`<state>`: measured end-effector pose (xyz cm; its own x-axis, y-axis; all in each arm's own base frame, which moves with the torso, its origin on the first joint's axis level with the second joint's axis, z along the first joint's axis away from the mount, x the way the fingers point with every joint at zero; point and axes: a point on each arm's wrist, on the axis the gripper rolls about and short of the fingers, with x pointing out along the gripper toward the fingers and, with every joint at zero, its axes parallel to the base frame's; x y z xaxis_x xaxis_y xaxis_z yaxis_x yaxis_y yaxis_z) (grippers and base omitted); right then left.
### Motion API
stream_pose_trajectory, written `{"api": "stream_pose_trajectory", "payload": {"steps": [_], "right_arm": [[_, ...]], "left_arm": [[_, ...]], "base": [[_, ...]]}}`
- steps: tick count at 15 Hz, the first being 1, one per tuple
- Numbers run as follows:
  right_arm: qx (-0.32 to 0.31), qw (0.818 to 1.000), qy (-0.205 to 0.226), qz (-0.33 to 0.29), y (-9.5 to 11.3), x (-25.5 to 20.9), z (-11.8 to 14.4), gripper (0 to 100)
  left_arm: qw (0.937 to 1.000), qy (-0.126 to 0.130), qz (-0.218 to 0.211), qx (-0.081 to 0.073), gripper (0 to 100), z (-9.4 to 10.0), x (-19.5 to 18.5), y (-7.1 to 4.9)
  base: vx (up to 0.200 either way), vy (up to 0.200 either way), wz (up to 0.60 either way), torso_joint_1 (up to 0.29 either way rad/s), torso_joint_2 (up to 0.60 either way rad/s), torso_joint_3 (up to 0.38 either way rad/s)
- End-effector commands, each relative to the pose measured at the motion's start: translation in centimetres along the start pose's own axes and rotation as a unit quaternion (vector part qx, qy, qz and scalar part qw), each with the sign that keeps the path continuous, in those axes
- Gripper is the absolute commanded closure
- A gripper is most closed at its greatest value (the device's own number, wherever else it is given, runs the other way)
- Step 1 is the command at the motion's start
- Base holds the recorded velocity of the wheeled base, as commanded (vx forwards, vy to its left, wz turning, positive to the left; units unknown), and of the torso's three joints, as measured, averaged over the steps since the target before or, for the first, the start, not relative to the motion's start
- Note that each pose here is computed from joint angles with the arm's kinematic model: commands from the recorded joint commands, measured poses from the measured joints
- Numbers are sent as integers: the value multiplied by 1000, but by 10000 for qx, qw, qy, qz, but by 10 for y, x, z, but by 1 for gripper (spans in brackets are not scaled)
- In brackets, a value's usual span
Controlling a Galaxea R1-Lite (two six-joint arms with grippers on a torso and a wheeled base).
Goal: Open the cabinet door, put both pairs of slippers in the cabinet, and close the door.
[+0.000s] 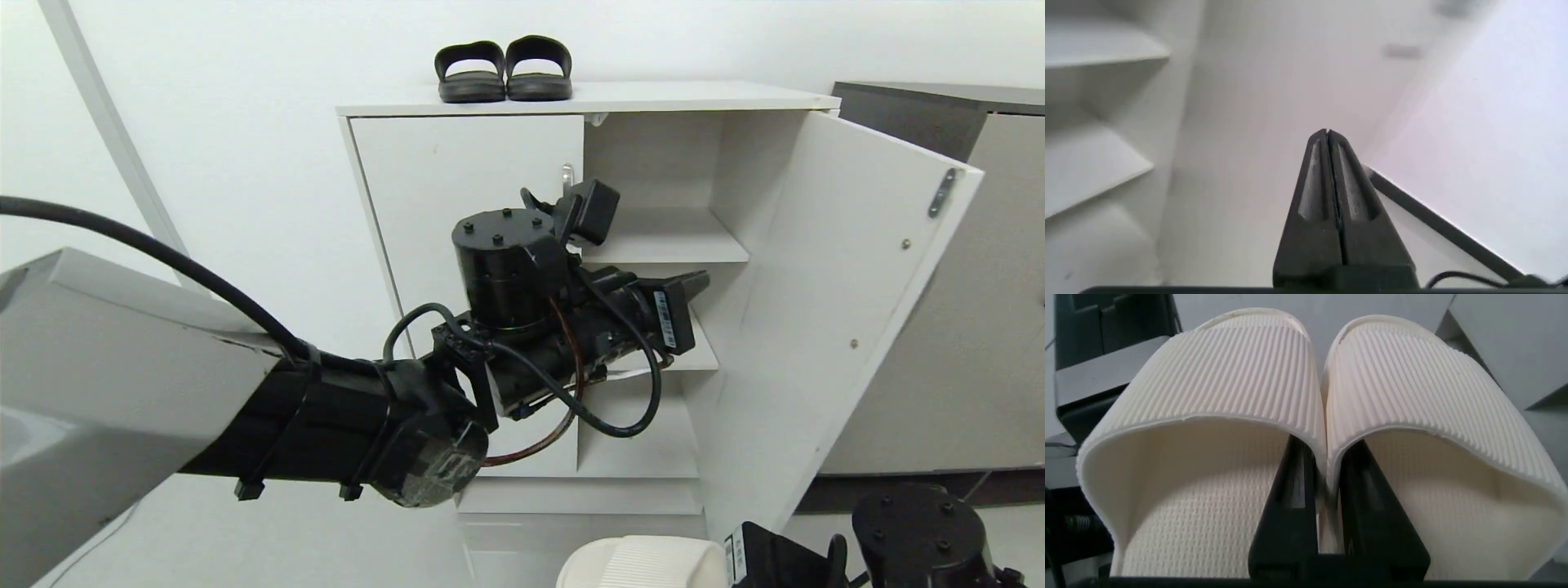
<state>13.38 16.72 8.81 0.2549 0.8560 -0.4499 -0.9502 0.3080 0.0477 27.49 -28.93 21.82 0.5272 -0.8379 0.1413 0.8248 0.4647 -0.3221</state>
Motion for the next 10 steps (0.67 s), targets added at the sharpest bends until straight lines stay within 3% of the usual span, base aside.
{"api": "stream_pose_trajectory", "payload": {"steps": [1, 3, 5, 7, 8, 10], "right_arm": [[5, 10000, -1, -2, 0, 0, 0, 100], [53, 9999, -4, -103, -3, 1, 0, 100], [160, 9991, -109, -389, -17, 2, 4, 100], [491, 9938, -185, -982, -38, 10, 11, 100], [771, 9865, -259, -1422, -47, 17, 18, 100], [1102, 9697, -496, -2125, -64, 33, 32, 100]], "left_arm": [[9994, -179, 304, 58, 100, 11, -8, 6], [9966, -352, 713, 210, 100, 24, -35, 5], [9922, -569, 1060, 311, 100, 53, -86, 1], [9824, -669, 1704, 364, 100, 75, -164, -9], [9740, -650, 2132, 408, 100, 77, -212, -18], [9452, -625, 3149, 600, 100, 68, -284, -34]], "base": [[0, 0, 0, 0, 0, 0], [0, 0, 0, 0, 0, 0], [0, 0, 0, 0, 0, 0], [0, 0, 0, 0, 0, 0], [0, 0, 0, 0, 0, 0], [0, 0, 0, 0, 0, 0]]}}
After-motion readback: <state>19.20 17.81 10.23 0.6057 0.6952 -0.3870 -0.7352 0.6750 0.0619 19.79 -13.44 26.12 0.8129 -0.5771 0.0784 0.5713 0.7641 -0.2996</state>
